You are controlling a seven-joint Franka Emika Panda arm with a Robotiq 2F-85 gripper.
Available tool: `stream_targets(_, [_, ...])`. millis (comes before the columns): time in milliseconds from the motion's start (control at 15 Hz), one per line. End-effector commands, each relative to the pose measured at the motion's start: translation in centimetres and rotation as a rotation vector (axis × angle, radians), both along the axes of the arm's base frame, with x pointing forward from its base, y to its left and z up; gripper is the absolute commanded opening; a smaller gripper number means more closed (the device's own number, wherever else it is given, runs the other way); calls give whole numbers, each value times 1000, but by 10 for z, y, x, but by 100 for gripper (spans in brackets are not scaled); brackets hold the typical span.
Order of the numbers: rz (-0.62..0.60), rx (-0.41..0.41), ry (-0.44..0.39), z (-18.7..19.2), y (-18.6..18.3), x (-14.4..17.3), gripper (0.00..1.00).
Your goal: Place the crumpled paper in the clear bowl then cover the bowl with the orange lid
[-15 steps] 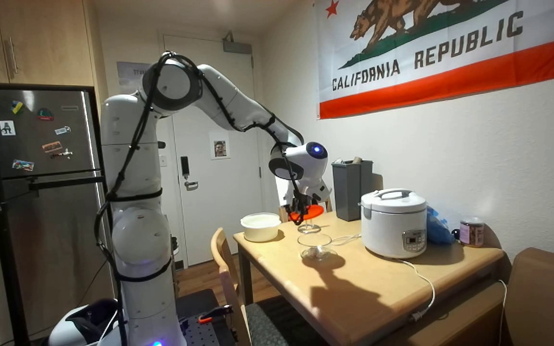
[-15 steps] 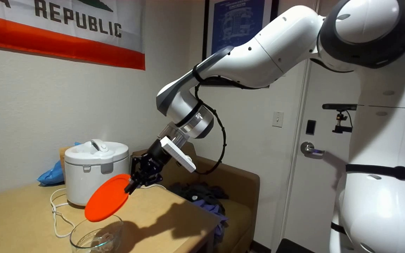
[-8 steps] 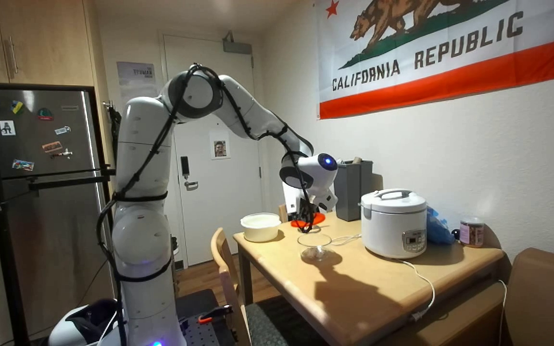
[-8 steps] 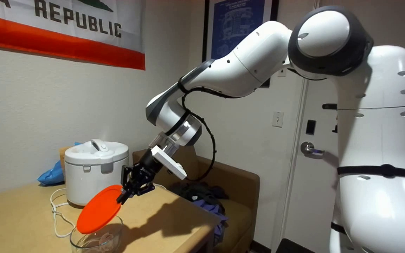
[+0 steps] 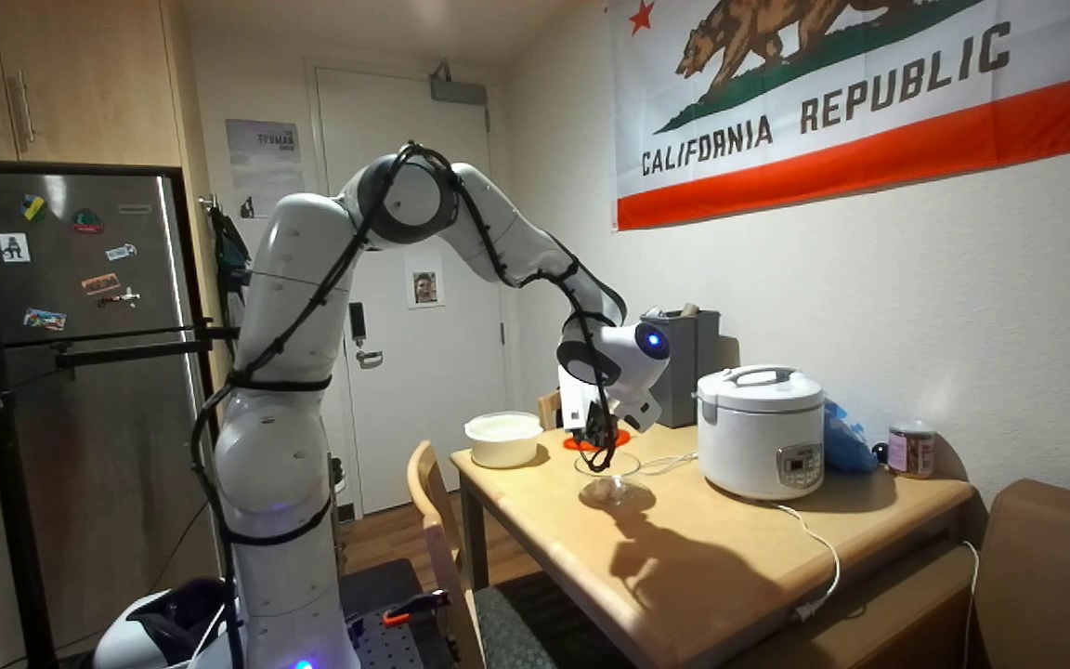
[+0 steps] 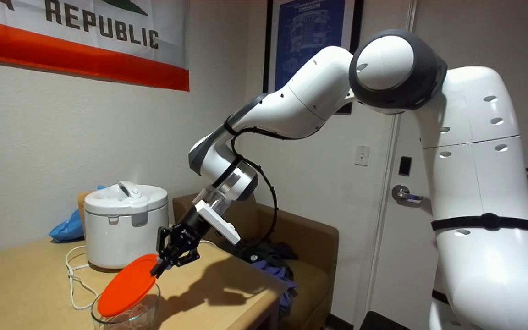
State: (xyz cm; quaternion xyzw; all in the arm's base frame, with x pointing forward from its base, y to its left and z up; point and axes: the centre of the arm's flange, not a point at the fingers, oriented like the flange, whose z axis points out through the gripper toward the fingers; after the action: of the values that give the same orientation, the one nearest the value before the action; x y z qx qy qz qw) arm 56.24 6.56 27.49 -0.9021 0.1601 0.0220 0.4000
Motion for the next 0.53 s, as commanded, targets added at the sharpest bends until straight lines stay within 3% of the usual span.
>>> stream_targets(0, [-6, 78, -14, -1, -9, 6, 4])
stream_targets(467, [-12, 129, -4, -6, -12, 13, 4])
